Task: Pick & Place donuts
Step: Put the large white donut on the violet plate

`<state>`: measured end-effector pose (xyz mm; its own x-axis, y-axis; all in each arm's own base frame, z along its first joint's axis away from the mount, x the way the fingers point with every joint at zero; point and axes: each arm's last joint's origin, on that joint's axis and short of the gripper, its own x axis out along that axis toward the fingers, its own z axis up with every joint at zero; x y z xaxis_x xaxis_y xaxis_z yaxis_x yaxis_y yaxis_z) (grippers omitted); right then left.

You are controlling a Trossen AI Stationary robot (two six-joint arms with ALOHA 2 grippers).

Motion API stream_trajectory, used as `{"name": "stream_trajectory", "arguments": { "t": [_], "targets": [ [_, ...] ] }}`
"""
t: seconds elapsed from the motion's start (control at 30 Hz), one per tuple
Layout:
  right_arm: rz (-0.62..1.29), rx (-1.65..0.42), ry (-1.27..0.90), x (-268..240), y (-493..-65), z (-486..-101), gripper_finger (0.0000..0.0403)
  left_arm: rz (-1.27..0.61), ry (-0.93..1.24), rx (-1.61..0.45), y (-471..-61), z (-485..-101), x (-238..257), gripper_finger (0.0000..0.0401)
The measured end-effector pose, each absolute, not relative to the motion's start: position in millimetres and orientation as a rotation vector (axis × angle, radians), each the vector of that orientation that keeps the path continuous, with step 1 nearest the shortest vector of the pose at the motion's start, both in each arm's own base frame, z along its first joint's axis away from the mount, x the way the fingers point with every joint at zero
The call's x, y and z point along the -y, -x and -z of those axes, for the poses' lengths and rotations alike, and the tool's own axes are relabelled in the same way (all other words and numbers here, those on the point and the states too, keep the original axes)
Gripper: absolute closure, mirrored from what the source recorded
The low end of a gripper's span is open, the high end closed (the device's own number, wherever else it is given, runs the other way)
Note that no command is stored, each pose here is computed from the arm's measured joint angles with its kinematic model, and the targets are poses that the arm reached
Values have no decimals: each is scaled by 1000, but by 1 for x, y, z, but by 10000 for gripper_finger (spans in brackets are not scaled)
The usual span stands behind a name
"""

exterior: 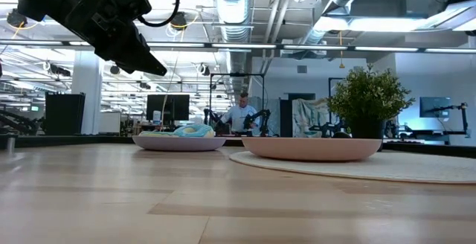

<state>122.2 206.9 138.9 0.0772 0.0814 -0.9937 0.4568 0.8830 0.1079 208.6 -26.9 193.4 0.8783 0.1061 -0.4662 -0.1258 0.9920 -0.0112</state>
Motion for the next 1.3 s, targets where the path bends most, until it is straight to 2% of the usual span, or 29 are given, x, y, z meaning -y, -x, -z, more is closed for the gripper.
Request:
{"name": "stream_trajectory", "arguments": {
  "t": [0.73, 1.3],
  "targets": [
    [284, -1474, -455, -208, -123, -139, 128, -121, 41, -484, -209, -193, 27, 401],
    [277, -1471, -467, -209, -124, -139, 265, -121, 40, -484, -209, -193, 27, 401]
  ]
}}
